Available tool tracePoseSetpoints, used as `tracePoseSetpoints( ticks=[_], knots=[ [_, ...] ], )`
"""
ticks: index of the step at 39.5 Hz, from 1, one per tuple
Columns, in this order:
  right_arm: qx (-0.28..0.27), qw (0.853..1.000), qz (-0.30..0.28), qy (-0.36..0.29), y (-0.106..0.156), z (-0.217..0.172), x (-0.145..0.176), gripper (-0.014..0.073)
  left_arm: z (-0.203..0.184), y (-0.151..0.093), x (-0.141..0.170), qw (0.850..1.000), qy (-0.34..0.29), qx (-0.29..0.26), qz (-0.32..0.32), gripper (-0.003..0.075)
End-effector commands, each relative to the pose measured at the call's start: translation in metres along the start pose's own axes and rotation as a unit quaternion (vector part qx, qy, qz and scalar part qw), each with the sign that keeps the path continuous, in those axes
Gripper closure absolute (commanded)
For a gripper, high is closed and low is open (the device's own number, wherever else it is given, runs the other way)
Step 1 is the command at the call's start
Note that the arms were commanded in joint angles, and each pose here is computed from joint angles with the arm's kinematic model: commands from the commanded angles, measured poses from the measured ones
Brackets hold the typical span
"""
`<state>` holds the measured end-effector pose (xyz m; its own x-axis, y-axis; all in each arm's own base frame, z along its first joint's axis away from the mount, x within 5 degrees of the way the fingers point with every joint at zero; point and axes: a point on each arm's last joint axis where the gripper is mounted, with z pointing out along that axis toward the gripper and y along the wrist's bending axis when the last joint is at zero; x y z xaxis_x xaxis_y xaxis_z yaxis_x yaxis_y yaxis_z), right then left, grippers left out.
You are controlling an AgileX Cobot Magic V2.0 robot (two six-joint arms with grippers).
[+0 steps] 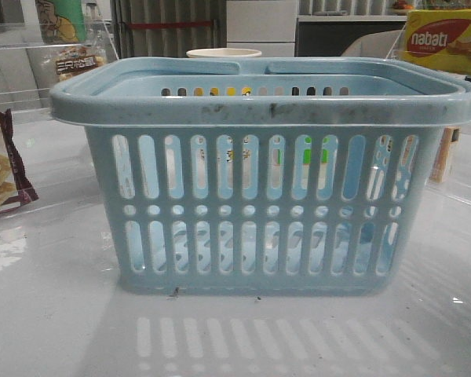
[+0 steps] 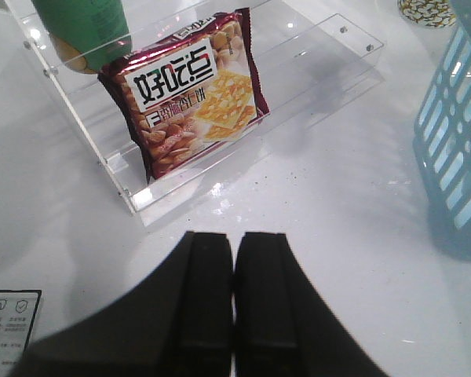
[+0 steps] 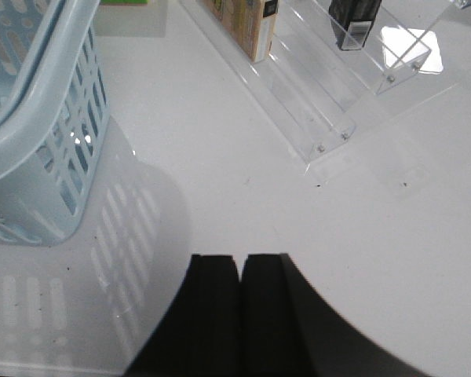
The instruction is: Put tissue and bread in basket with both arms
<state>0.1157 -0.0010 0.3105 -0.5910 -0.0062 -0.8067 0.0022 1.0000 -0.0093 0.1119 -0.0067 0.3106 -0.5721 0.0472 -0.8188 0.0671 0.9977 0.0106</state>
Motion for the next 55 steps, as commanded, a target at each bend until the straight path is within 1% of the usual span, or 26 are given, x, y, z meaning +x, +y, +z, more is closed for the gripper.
tracePoseSetpoints(
  ticks=[1,2,4,5,6,8,10,15,19,27,32,39,45,55],
  knots=[
    [0.005,0.999,-0.001,-0.036,-0.001,-0.001,-0.013,0.0369,-0.004,0.0,-0.018,0.998,-0.064,-0.001,0.0,0.0461],
    [0.005,0.999,-0.001,-0.033,-0.001,0.0,-0.014,0.0324,-0.004,0.0,-0.019,0.998,-0.068,-0.001,0.0,0.039],
    [0.006,0.999,-0.003,-0.032,-0.001,0.001,-0.014,0.0219,-0.004,0.0,-0.02,0.997,-0.072,-0.001,0.0,0.0317],
    [0.007,0.999,-0.004,-0.031,-0.002,0.001,-0.014,0.0179,-0.004,0.0,-0.02,0.997,-0.074,-0.001,0.0,0.0255],
    [0.008,0.999,-0.005,-0.031,-0.002,0.001,-0.014,0.0134,-0.004,0.0,-0.02,0.997,-0.075,-0.001,0.0,0.0226],
    [0.008,0.999,-0.006,-0.032,-0.002,0.001,-0.014,0.0083,-0.004,0.0,-0.02,0.997,-0.075,-0.001,0.0,0.0188],
    [0.008,0.999,-0.006,-0.033,-0.002,0.001,-0.014,0.0063,-0.004,0.0,-0.02,0.997,-0.075,-0.001,0.0,0.0192],
    [0.008,0.999,-0.006,-0.038,-0.002,0.001,-0.015,0.0066,-0.005,0.0,-0.02,0.997,-0.077,0.001,-0.002,0.0219],
    [0.009,0.999,-0.007,-0.044,-0.002,0.001,-0.016,0.0066,-0.005,-0.006,-0.022,0.996,-0.088,0.028,-0.005,0.0244],
    [0.031,0.999,-0.014,-0.041,-0.008,0.006,-0.022,0.0066,-0.006,-0.021,-0.023,0.992,-0.095,0.078,0.032,0.0246],
    [0.066,0.997,0.01,-0.031,-0.021,0.012,-0.037,0.0066,-0.008,-0.029,-0.022,0.988,-0.095,0.109,0.054,0.0246],
    [0.104,0.994,0.039,-0.014,-0.042,0.028,-0.065,0.0066,-0.009,-0.034,-0.021,0.983,-0.1,0.117,0.101,0.0246],
    [0.107,0.992,0.064,0.005,-0.056,0.053,-0.092,0.0066,-0.009,-0.035,-0.021,0.982,-0.099,0.12,0.103,0.0246],
    [0.098,0.992,0.07,0.025,-0.07,0.097,-0.137,0.0066,-0.009,-0.035,-0.021,0.983,-0.096,0.12,0.104,0.0246]
  ],
)
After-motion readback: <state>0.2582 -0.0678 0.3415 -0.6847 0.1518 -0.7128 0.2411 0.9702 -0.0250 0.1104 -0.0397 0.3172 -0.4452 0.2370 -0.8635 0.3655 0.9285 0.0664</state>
